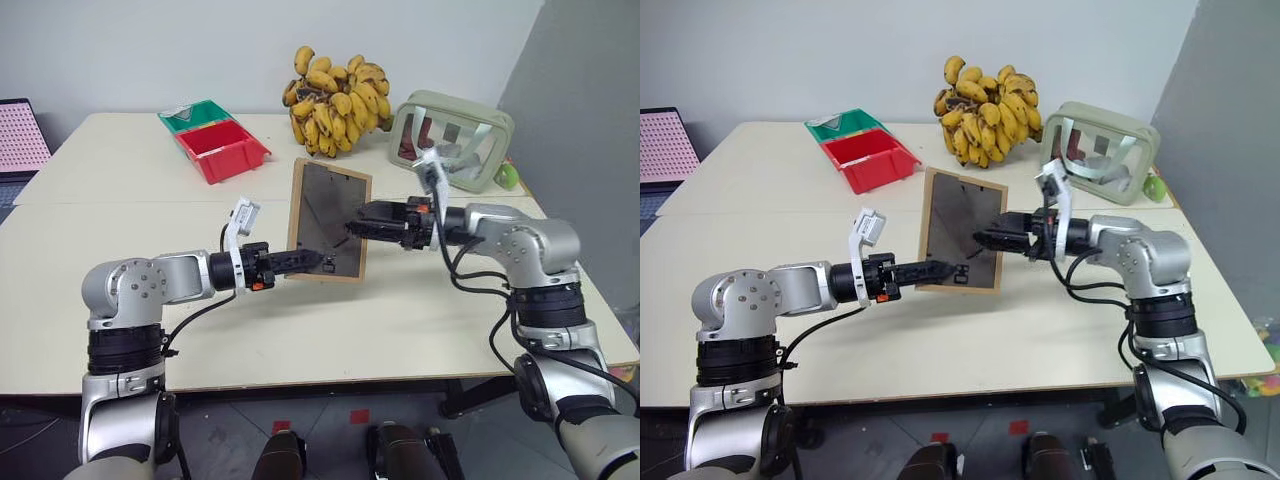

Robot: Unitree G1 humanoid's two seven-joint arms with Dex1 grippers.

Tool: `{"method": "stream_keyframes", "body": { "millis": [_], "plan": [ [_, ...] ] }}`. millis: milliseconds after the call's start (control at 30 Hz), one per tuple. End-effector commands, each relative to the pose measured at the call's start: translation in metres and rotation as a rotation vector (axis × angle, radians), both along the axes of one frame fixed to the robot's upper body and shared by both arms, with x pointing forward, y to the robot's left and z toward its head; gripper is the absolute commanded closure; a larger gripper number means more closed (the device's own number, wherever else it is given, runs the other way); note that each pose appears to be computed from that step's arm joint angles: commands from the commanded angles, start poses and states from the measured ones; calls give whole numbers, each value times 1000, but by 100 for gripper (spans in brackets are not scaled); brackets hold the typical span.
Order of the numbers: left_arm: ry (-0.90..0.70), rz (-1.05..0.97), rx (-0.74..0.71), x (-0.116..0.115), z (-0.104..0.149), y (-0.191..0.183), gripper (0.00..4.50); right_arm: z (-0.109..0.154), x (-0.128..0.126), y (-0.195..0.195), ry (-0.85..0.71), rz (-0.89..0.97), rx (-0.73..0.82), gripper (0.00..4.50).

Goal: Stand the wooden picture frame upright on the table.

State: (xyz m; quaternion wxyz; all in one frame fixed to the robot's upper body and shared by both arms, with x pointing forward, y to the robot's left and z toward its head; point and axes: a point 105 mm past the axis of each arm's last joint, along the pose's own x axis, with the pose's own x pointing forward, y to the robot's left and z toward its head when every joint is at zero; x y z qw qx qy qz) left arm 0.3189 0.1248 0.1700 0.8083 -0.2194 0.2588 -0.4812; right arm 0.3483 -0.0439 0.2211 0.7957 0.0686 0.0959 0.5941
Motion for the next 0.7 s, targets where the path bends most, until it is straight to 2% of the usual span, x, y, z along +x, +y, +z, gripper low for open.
{"method": "stream_keyframes", "body": {
  "millis": [33,167,233,300,433,533,600,700],
  "plan": [
    [-81,-44,-42,-3,19,-8,321,11,5,20,-135,-2,-6,4],
    [-77,-38,-34,-4,16,-8,321,18,-7,34,-168,66,30,4],
    [-70,-35,-39,-4,15,-7,321,22,-22,35,-151,138,57,4],
    [-63,-37,-42,-6,14,-6,321,21,-36,27,-108,201,70,4],
    [-44,-43,-48,-11,11,-6,321,14,-45,-3,-53,215,51,4],
    [-20,-38,-59,-14,7,-5,321,15,-46,-24,-20,186,51,4],
    [-2,-34,-68,-15,4,-5,321,11,-37,-37,-44,100,18,4],
    [57,-24,-123,-16,2,-6,321,-5,-25,-68,-152,-47,-133,4]
  ]
}}
